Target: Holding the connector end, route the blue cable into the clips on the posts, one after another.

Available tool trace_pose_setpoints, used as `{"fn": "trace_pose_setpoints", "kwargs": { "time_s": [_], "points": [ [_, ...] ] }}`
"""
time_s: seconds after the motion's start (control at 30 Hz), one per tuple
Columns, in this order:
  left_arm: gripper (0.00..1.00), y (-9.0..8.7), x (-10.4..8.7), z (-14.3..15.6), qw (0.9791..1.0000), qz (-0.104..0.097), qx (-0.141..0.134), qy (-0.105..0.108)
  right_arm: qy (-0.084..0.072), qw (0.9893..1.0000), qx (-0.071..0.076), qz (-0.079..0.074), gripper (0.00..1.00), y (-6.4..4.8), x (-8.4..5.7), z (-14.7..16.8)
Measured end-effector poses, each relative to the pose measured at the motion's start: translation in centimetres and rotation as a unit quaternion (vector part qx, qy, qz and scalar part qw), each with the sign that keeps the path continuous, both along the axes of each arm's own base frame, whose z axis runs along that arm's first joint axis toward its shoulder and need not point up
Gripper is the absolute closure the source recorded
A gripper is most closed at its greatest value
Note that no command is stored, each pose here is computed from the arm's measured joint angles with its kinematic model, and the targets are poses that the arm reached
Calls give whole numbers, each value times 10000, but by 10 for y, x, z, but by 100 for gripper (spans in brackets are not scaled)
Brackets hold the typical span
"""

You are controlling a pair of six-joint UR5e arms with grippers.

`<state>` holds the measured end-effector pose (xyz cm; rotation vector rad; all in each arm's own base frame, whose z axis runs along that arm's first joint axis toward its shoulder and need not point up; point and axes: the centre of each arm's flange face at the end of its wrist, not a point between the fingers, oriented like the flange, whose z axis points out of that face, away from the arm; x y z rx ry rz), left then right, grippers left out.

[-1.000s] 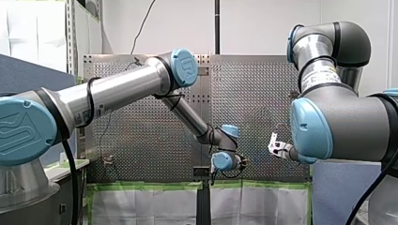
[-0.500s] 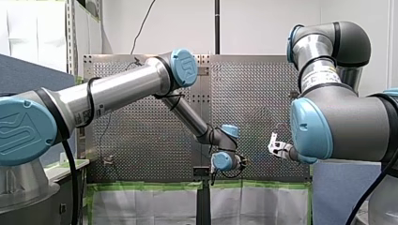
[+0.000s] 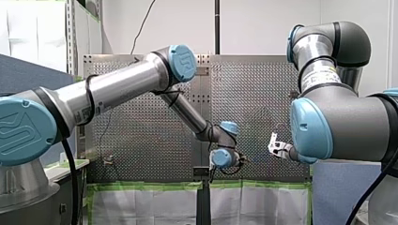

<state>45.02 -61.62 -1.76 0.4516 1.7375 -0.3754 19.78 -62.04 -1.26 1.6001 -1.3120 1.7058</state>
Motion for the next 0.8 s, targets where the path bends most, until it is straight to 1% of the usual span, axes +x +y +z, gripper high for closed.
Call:
{"fn": "trace_pose_setpoints", "kwargs": {
  "time_s": [0.2, 0.33, 0.43, 0.53, 0.63, 0.8],
  "points": [
    [0, 4, -3, 24, 9996, 55, -176, -196, 2, 10000, 14, 0, 100, 0, 0, 0],
    [0, 8, -6, 40, 9989, 159, -291, -328, 3, 10000, 17, -1, 100, 0, 0, 0],
    [0, 11, -7, 52, 9980, 247, -428, -403, 2, 10000, 12, -9, 100, 0, -1, 0],
    [0, 14, -10, 65, 9965, 278, -646, -449, 2, 10000, 9, -4, 100, 0, -1, 0],
    [0, 18, -11, 79, 9945, 269, -891, -480, 2, 10000, 10, 5, 100, 0, 1, 0],
    [0, 24, -16, 100, 9901, 267, -1279, -518, 2, 10000, 6, 22, 100, 1, 3, 0]
  ]
}}
